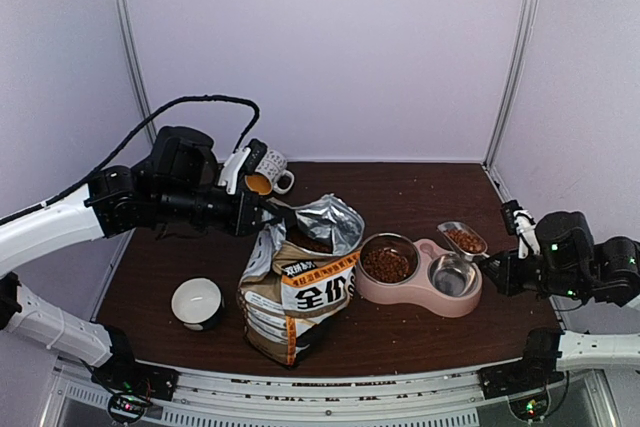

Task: Serve the pet food
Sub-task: Place the pet food in the pet food bowl.

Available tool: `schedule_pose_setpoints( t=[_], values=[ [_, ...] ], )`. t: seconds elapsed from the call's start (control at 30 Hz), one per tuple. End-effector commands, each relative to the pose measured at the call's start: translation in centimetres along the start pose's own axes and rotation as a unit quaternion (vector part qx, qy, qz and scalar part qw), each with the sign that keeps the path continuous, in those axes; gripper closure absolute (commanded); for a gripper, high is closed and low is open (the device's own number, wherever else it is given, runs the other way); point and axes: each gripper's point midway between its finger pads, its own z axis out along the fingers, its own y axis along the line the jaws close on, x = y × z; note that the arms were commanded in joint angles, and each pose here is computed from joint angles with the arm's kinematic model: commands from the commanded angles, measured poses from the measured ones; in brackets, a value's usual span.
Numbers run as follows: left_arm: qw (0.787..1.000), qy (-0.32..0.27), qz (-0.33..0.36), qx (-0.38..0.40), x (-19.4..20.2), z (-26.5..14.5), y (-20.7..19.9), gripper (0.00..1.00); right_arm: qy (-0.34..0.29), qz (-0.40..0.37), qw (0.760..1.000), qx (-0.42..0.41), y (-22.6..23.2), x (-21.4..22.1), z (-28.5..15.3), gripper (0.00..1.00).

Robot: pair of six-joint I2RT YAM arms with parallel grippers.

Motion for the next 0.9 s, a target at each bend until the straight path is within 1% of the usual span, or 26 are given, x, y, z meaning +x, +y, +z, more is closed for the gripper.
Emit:
schedule_pose_setpoints(
  t=[0.0,0.4,0.6,0.87],
  values=[
    [0.993,-0.112,0.024,0.024,-5.5,-2.6,-1.5,1.00,0.014,0.023,1.000,0.010,-0.9,1.1,-0.2,1.00],
    [0.993,-0.109,0.027,0.028,-5.6,-2.3,-1.5,1.00,0.068,0.043,0.997,0.022,-2.0,4.1,-0.3,1.00],
    [0.993,-0.109,0.029,0.031,-5.7,-2.4,-1.6,1.00,0.098,0.041,0.994,0.027,-2.1,5.4,0.2,1.00],
    [0.993,-0.111,0.029,0.030,-5.6,-2.6,-1.5,1.00,0.137,0.024,0.989,0.049,-2.0,6.2,0.6,1.00]
  ],
)
